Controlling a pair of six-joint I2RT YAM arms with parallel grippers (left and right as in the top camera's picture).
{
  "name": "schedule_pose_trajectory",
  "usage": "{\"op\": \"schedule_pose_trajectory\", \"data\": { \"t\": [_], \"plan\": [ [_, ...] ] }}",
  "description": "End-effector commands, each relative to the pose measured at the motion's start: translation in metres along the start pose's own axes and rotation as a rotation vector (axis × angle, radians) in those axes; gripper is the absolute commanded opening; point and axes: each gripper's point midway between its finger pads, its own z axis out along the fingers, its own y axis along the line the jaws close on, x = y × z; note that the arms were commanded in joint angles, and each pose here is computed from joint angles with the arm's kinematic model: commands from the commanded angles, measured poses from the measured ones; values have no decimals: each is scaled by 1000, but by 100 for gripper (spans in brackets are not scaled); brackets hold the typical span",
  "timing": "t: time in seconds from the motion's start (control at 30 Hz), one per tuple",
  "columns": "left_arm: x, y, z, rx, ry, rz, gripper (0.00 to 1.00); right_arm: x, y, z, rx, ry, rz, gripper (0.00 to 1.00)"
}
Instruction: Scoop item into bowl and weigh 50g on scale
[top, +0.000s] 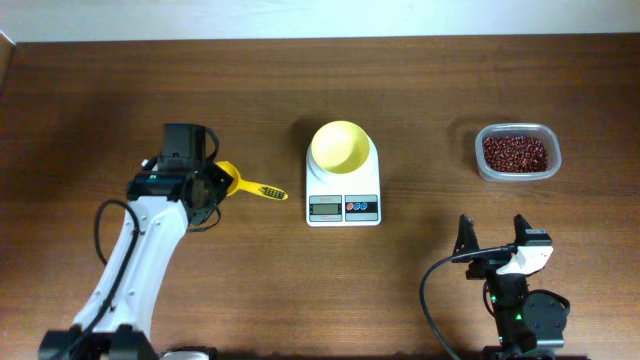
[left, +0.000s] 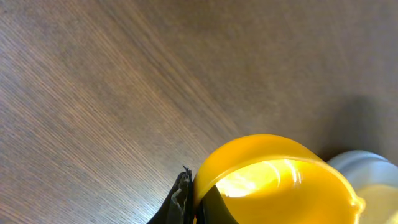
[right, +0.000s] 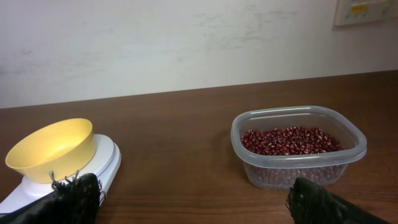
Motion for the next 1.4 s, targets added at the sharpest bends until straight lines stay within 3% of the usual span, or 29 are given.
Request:
{"op": "schedule_pose_trajectory", "data": {
  "t": [0.0, 0.73, 0.77, 0.9, 1.07, 1.2, 1.37],
  "plan": [
    [2, -8, -17, 66, -6, -7, 0, 3, -1, 0, 5, 3, 0, 99],
    [16, -25, -20, 161, 83, -3, 0, 2, 1, 0, -4, 1, 5, 99],
    [16, -26, -20, 164, 81, -3, 0, 2, 7, 0, -40, 3, 49, 99],
    [16, -26, -20, 164, 82, -3, 0, 3, 39, -4, -219, 75, 546, 99],
    [16, -26, -20, 164, 82, -3, 0, 0, 45, -6, -255, 75, 547, 99],
    [15, -28, -20, 171, 77, -3, 0, -29, 50, -10, -281, 20, 504, 99],
    [15, -28, -20, 170, 77, -3, 0, -48, 71, 17, -314, 270, 468, 98]
  ]
}}
